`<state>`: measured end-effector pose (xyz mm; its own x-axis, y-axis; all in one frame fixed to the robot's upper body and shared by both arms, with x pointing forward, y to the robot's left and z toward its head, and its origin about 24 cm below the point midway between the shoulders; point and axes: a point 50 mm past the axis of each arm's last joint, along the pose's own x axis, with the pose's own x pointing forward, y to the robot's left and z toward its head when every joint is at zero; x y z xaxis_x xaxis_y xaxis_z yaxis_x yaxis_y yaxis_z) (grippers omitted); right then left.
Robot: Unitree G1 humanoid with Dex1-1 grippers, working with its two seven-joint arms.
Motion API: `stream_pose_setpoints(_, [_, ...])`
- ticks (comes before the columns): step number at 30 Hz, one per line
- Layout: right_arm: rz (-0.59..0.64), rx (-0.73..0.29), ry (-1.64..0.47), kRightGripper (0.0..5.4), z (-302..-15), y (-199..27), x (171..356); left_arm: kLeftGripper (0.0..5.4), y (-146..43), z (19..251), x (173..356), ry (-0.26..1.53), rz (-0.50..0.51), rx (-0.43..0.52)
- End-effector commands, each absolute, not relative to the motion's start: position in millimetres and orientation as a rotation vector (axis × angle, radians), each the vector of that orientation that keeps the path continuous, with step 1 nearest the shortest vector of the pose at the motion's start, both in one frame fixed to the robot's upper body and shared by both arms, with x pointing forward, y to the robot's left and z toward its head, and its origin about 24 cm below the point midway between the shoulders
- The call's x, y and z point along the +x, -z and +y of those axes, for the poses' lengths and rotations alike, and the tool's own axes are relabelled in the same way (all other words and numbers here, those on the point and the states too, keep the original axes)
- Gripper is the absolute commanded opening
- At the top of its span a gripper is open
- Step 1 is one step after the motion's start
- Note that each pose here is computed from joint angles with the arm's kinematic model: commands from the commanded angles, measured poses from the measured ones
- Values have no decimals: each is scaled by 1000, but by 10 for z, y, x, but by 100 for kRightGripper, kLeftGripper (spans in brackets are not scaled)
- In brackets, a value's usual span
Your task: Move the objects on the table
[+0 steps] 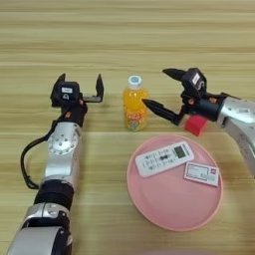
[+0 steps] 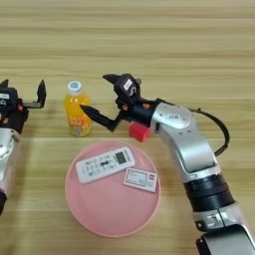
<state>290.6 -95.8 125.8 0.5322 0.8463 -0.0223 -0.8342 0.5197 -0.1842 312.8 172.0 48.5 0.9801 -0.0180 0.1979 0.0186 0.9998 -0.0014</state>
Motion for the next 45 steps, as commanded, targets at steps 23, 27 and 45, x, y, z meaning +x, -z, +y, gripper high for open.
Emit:
stream_pose_setpoints(23, [6, -179, -1047, 538, -489, -947, 3154, 540, -430, 1695, 3158, 21, -187, 6])
stream_pose_setpoints(27, [8, -172, -1031, 482, -477, -924, 3216, 540, -430, 1693, 3157, 22, -188, 6])
stream_pose_setpoints(45, [-30, -138, -1044, 352, -404, -980, 3253, 540, -425, 1685, 3145, 25, -192, 6])
